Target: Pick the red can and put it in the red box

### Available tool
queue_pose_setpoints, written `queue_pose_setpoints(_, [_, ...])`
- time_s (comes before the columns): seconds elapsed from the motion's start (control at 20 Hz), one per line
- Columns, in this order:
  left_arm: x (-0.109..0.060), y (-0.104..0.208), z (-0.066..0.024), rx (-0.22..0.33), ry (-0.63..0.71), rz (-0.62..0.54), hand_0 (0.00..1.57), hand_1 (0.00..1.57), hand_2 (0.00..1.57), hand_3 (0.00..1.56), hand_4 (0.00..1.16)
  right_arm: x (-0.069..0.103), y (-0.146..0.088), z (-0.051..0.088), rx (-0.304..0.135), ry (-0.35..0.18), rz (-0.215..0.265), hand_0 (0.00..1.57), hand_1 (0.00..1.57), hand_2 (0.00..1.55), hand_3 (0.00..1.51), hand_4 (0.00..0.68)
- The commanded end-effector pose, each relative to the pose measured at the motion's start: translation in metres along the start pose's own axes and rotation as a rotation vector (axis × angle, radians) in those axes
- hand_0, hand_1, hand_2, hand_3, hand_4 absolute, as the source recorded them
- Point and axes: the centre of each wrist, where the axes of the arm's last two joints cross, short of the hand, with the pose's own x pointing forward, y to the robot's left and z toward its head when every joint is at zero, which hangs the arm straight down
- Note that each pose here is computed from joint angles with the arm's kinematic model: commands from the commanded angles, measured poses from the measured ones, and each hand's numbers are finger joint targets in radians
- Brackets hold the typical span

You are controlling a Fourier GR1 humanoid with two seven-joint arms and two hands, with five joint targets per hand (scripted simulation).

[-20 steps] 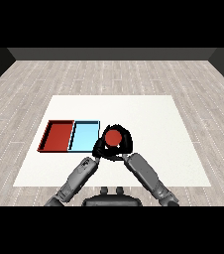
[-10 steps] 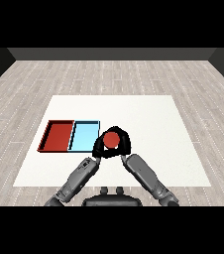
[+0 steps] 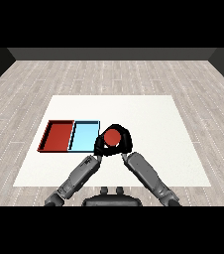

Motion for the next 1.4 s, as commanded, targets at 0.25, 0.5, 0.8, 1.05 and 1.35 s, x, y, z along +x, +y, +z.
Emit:
queue_pose_setpoints(0.25, [0.005, 0.001, -0.0020, 0.032, -0.150, 0.039, 1.57, 1.57, 1.57, 1.51, 1.15, -0.006, 0.015, 0.004, 0.016, 0.103, 0.019, 0.92, 0.92, 0.93, 0.53, 0.000])
queue_pose_setpoints(0.5, [-0.007, -0.003, 0.0095, 0.030, -0.144, 0.046, 1.57, 1.57, 1.57, 1.51, 1.15, -0.004, 0.005, 0.006, 0.024, 0.112, 0.061, 0.00, 0.00, 0.00, 0.00, 0.000])
queue_pose_setpoints(0.8, [0.003, 0.005, -0.0163, 0.064, -0.135, -0.011, 1.57, 1.57, 1.57, 1.49, 1.13, 0.002, -0.001, 0.002, 0.017, 0.127, 0.038, 0.00, 0.00, 0.00, 0.00, 0.000])
queue_pose_setpoints(1.05, [0.005, 0.018, -0.0032, 0.070, -0.155, -0.026, 1.57, 1.57, 1.57, 1.49, 1.13, -0.008, -0.001, 0.025, 0.000, 0.144, 0.042, 0.00, 0.00, 0.00, 0.00, 0.000])
queue_pose_setpoints(1.35, [0.022, 0.018, 0.0081, 0.094, -0.165, -0.024, 1.57, 1.57, 1.57, 1.47, 1.13, 0.005, -0.014, -0.001, -0.024, 0.135, -0.005, 0.00, 0.00, 0.00, 0.00, 0.000])
